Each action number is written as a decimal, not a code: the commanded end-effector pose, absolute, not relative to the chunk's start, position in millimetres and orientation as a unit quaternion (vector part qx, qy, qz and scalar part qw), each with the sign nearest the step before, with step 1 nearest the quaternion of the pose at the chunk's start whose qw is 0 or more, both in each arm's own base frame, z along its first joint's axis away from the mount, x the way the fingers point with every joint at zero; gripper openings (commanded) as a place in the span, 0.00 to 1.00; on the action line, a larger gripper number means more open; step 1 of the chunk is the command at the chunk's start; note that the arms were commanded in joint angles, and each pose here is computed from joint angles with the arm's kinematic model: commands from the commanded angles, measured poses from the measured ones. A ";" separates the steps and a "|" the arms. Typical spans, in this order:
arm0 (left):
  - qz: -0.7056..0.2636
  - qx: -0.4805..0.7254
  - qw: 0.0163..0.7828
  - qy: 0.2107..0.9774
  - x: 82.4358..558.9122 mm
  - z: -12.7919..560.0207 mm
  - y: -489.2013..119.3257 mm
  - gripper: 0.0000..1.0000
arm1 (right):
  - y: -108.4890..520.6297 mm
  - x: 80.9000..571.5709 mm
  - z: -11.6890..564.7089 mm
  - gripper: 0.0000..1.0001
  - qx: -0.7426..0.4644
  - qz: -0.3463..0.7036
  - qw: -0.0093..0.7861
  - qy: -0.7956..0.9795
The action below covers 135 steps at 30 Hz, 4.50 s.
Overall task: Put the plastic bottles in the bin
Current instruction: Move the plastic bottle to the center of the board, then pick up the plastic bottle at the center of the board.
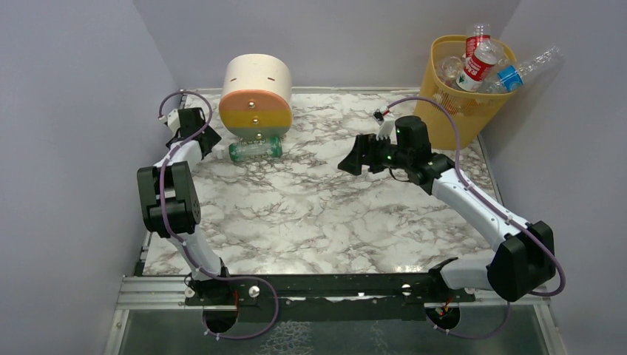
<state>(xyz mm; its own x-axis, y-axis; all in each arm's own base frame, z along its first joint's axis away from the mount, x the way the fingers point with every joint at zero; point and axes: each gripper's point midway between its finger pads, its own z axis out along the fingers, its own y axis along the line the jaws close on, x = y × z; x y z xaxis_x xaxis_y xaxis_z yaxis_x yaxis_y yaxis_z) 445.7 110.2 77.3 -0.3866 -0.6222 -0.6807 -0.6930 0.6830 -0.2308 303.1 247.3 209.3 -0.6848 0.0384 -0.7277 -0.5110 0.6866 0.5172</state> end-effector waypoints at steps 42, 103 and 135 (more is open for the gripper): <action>-0.101 -0.198 0.334 0.916 316.4 48.3 -109.5 0.87 | 288.2 193.5 117.5 0.88 -0.122 0.472 0.167 0.857; -0.227 -0.186 0.309 0.905 203.6 35.7 -134.2 0.86 | 416.3 251.1 42.7 0.90 -0.050 0.403 0.119 0.906; -0.218 -0.154 0.336 0.903 215.5 65.2 -134.1 0.87 | 380.6 285.1 -29.2 0.76 -0.167 0.212 0.153 0.951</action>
